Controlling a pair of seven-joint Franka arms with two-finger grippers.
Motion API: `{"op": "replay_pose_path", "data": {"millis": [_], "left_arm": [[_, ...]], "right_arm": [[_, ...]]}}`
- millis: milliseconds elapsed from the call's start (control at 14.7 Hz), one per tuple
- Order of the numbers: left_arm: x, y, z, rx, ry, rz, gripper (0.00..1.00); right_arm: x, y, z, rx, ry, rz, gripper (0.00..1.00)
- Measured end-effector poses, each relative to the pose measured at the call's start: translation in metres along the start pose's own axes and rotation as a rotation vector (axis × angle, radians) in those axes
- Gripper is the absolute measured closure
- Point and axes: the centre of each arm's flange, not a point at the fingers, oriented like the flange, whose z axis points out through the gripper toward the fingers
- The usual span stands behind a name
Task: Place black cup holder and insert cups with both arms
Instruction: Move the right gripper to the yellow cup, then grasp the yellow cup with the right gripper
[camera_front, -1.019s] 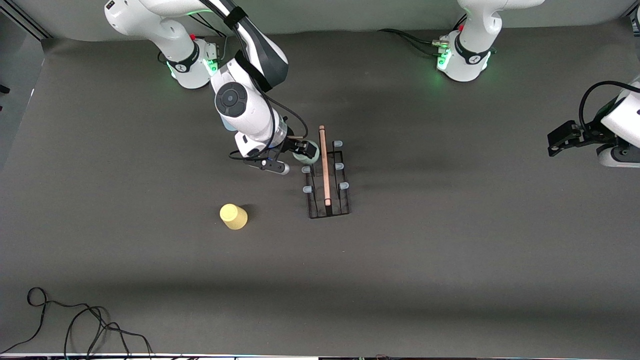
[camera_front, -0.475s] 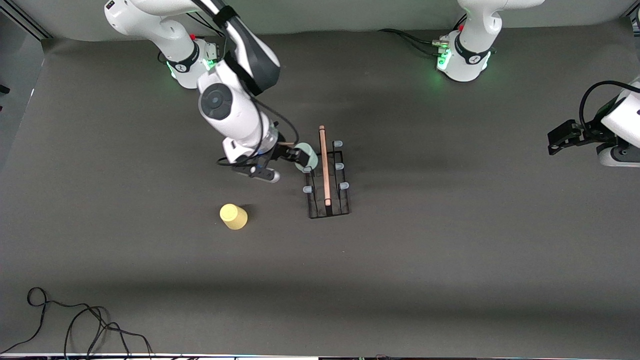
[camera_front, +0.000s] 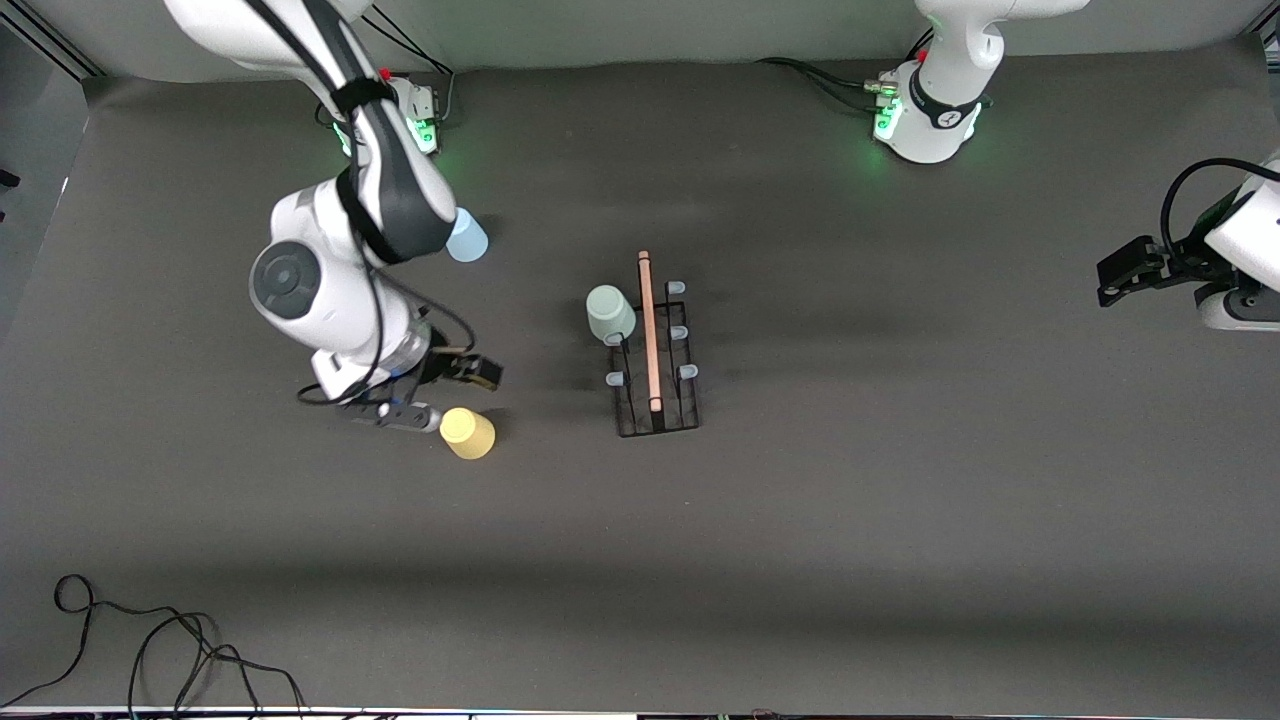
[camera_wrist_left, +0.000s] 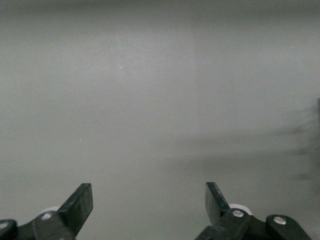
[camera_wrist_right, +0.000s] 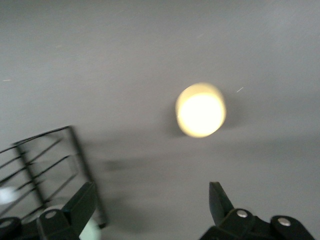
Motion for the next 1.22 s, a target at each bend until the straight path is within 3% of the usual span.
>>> {"op": "replay_pose_path", "data": {"millis": [407, 679, 1222], "left_arm": [[0.000, -0.001, -0.001, 0.000, 0.001, -0.001, 0.00], [0.000, -0.001, -0.001, 0.000, 0.000, -0.002, 0.00], [0.000, -0.002, -0.001, 0.000, 0.001, -0.003, 0.00]], "right_arm": [[0.053, 0.050, 0.065, -0.080, 0.055, -0.019, 0.00], [0.054, 0.038, 0.103, -0.040, 0.055, 0.020, 0.00], [0.046, 0.026, 0.137, -0.061, 0.025, 0.004, 0.00]]}}
